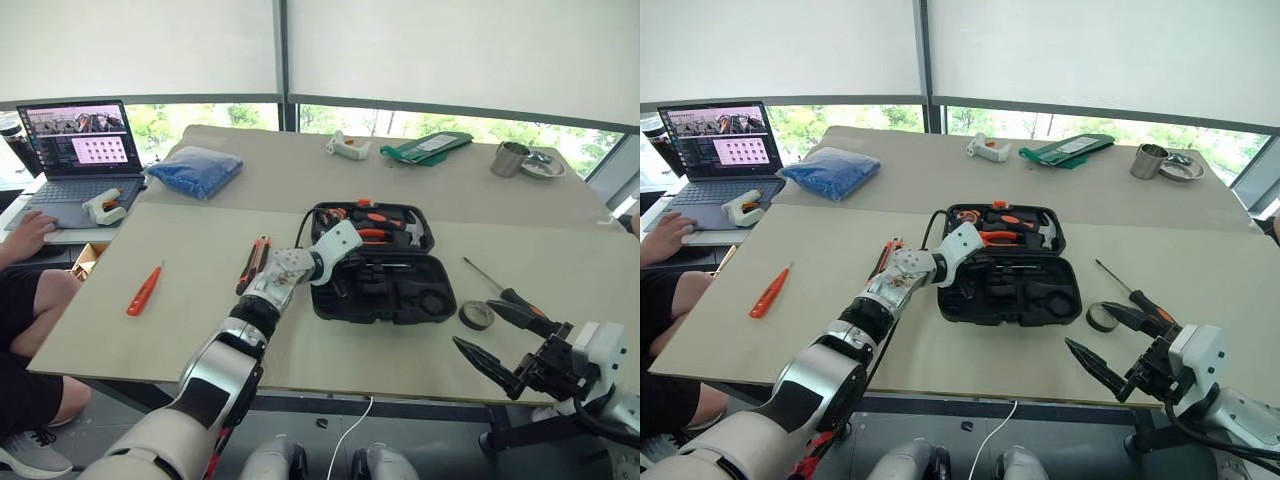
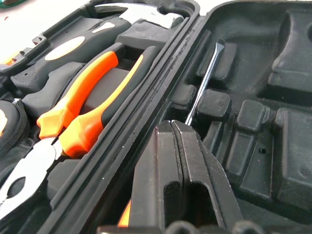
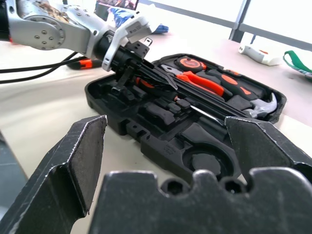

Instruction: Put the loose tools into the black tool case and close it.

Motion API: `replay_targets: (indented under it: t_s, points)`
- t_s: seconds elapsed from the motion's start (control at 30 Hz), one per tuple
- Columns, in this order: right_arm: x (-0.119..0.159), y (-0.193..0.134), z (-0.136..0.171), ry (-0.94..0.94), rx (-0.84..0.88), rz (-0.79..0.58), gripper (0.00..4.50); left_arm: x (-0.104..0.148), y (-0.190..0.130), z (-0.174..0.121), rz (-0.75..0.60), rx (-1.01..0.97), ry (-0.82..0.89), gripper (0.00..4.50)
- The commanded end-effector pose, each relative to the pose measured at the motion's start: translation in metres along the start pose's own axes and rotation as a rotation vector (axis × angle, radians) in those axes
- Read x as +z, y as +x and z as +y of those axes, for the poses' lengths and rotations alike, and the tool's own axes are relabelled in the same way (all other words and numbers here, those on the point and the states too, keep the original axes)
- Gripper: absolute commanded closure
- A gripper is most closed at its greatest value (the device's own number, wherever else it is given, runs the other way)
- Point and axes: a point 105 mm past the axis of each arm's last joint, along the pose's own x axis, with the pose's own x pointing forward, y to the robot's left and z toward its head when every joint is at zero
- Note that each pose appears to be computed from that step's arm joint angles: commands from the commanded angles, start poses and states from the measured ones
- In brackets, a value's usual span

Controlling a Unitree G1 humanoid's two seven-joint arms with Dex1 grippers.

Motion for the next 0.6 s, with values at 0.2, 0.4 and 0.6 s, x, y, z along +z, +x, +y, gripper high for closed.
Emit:
replay_targets:
  t_s: [0.2,0.4,0.6]
  points:
    - [0.009,-0.016,-0.014,-0.010,-0.127,-0.024,0.00,0.033,-0.012,0.009,-0.293,0.021,-0.110,4.45]
    - [-0.003,-0.071,-0.038,-0.049,-0.309,0.084,0.00,0.065,-0.083,0.020,-0.628,-0.118,-0.045,2.81]
    - [-0.033,-0.131,-0.044,-0.044,-0.465,0.249,0.00,0.023,-0.151,0.010,-0.541,-0.247,0.055,0.59]
